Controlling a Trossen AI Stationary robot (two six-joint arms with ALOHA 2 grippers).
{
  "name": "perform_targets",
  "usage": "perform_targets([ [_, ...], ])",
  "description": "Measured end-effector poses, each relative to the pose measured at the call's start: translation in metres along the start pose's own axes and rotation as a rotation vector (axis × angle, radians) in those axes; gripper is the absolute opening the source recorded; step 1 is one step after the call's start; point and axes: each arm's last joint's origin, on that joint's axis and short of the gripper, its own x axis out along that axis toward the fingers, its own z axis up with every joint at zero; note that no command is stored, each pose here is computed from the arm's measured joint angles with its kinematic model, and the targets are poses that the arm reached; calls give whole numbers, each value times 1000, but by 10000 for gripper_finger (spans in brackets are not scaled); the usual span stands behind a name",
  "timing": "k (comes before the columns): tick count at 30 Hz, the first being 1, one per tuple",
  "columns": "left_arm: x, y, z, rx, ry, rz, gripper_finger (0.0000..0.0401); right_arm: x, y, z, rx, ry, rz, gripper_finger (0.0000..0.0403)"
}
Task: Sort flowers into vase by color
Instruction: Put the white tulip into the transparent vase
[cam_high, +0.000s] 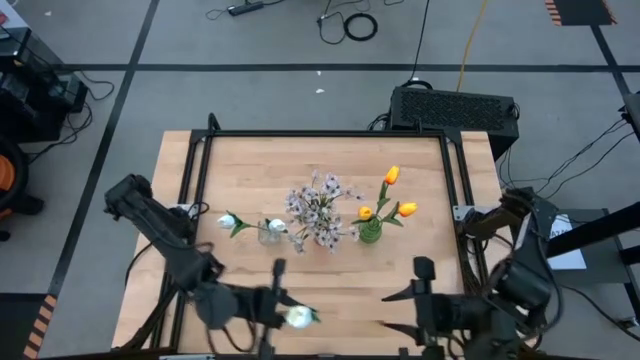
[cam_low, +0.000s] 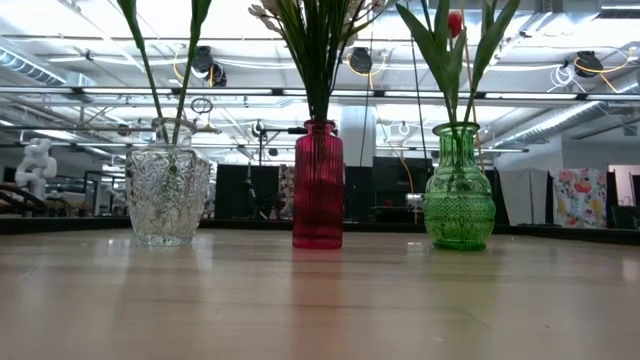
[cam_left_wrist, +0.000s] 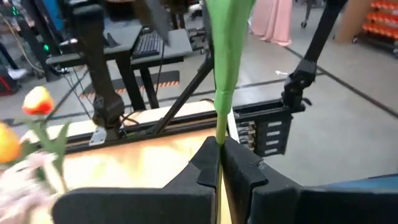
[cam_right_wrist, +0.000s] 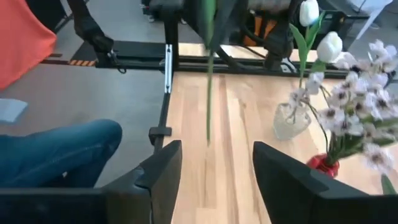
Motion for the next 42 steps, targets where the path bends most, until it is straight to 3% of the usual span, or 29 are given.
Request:
perform_targets([
  [7, -75, 51, 30, -132, 63, 28, 12, -6, 22, -20, -50, -37, -76, 184],
  [14, -140, 99, 48, -197, 17, 46, 12, 4, 37, -32, -95, -94, -169, 175],
  [20, -182, 142, 46, -321, 6, 237, 12, 13, 44, -37, -112, -109, -201, 171],
  [29, -195, 176, 35, -377, 56, 429, 12, 13, 43, -35, -117, -144, -235, 171],
  [42, -161, 209, -5, -411, 208, 427, 12, 13, 43, -35, -124, -141, -235, 171],
])
